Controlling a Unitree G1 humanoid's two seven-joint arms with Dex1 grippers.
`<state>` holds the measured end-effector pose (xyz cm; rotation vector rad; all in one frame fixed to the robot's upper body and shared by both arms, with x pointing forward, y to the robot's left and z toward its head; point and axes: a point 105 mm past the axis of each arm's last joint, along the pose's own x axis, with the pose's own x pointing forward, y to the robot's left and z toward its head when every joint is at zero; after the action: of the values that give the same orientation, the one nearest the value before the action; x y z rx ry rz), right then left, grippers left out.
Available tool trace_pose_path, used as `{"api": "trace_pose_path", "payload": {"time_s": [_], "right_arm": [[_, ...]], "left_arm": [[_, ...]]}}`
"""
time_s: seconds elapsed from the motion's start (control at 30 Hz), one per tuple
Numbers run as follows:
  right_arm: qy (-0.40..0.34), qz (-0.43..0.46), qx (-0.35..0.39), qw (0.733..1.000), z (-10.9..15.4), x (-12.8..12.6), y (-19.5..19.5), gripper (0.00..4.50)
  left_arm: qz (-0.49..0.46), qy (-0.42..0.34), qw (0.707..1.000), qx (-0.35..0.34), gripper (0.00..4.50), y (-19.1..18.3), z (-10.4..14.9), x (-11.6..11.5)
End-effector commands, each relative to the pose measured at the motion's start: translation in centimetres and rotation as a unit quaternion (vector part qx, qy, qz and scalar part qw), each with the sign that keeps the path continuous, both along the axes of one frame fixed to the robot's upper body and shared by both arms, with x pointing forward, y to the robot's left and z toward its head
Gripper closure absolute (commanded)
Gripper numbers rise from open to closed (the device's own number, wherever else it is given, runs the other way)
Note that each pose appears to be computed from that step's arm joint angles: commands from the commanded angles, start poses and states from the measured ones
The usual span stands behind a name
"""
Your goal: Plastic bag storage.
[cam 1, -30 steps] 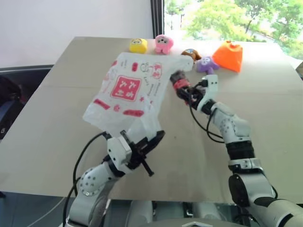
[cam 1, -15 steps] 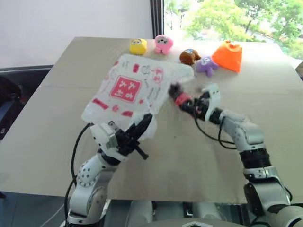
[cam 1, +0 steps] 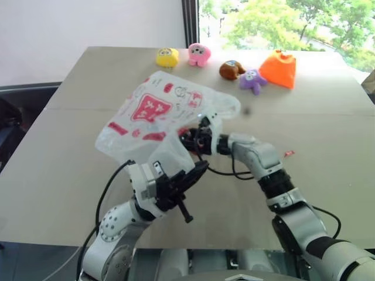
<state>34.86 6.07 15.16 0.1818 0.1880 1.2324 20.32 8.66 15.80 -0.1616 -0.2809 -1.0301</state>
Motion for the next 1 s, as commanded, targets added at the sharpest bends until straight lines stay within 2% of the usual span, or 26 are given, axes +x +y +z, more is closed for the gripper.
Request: {"api": "trace_pose_path", "payload": {"time_s": [0.03,0.2,0.4,0.53,0.67,0.8,0.9,1.0], "right_arm": [[-0.082,-0.053,0.083,0.992,4.8,1.8,-0.3,1.46],[-0.110,-0.134,0.133,0.976,6.6,3.8,-2.8,1.46],[-0.150,-0.250,0.172,0.941,8.4,5.2,-8.2,1.46],[-0.166,-0.300,0.178,0.922,9.0,4.7,-11.2,1.46],[-0.186,-0.328,0.170,0.911,9.4,3.1,-13.3,1.46],[-0.187,-0.317,0.139,0.919,8.8,1.0,-14.1,1.46],[-0.176,-0.278,0.099,0.939,7.7,-1.0,-14.4,1.46],[-0.169,-0.235,0.070,0.955,7.3,-2.4,-14.8,1.46]], "left_arm": [[-0.011,-0.022,1.000,0.000,4.50,-0.1,0.7,-0.6],[0.004,-0.024,1.000,0.009,4.50,0.7,0.3,0.0],[0.009,-0.036,0.999,0.020,4.50,1.4,0.3,1.2],[0.003,-0.046,0.999,0.025,4.50,1.7,0.4,2.1],[-0.007,-0.045,0.999,0.011,4.50,1.8,0.8,2.9],[0.014,-0.046,0.999,-0.023,4.50,2.6,2.0,3.8],[0.097,-0.075,0.990,-0.073,4.50,5.0,4.5,5.1],[0.166,-0.088,0.977,-0.097,4.50,7.0,5.9,4.7]]}}
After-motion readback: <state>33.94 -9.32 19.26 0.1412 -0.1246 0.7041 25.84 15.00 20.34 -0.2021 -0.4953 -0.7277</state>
